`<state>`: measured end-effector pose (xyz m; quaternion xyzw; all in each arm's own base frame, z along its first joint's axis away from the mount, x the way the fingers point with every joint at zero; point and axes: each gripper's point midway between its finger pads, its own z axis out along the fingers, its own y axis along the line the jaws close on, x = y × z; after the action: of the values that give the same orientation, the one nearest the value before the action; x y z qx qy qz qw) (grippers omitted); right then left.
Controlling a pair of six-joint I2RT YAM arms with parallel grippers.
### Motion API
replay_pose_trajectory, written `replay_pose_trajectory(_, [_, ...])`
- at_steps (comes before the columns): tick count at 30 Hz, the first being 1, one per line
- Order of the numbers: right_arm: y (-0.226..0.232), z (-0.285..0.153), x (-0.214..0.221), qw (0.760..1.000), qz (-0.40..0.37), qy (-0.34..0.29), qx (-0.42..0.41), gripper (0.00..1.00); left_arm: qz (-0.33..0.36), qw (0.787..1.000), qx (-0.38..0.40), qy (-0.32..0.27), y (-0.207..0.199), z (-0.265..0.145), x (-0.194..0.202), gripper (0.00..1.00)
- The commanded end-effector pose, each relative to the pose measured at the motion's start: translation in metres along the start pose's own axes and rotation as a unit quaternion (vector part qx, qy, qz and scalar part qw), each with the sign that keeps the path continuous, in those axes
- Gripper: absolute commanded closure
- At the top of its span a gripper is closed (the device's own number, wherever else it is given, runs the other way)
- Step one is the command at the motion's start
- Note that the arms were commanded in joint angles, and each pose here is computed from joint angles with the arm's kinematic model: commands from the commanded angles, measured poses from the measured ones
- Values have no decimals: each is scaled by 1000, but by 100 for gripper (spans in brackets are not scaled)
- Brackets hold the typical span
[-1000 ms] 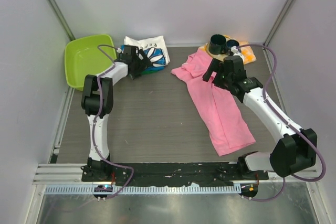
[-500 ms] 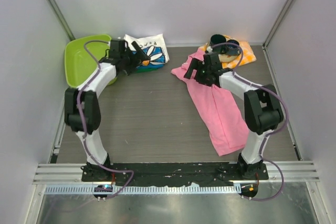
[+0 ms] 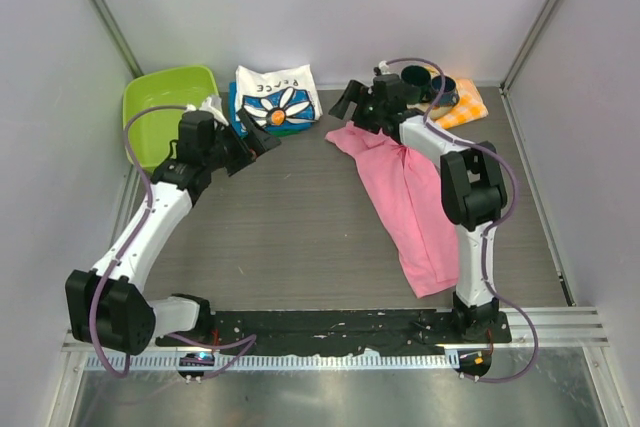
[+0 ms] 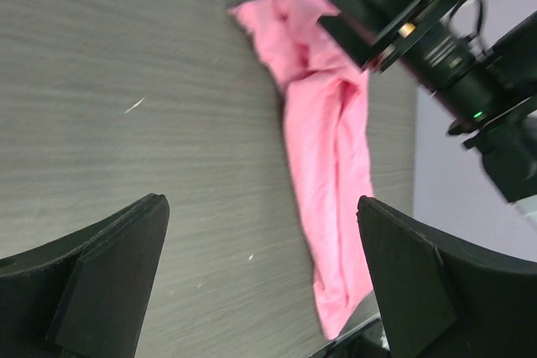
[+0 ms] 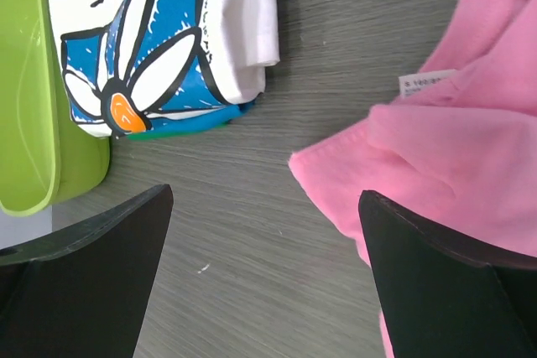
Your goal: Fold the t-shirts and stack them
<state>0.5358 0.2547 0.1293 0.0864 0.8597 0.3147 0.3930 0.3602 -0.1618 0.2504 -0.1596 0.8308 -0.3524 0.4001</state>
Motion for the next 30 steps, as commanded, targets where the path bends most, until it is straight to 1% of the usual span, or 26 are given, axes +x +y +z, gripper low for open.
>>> replay_pose_trajectory(1, [21, 16, 10, 1000, 3, 23, -18, 0, 22, 999, -31, 8, 20, -12, 13, 0])
replay_pose_trajectory(8, [13, 21, 31, 999, -7, 34, 1, 0, 22, 999, -35, 12, 24, -14, 16, 0])
replay_pose_trajectory(14, [-4, 25, 39, 999, -19, 38, 25, 0, 9, 999, -28, 16, 27, -12, 24, 0])
replay_pose_trajectory(19, [-27, 30, 45, 996, -37, 36, 68, 0, 6, 999, -28, 18, 30, -13, 30, 0])
replay_pose_trajectory(25, [-38, 38, 52, 995, -44, 43, 78, 0, 5, 999, -28, 22, 32, -14, 33, 0])
replay_pose_trajectory(30, [-50, 51, 72, 994, -39, 65, 84, 0, 3, 999, -29, 23, 34, -14, 35, 0])
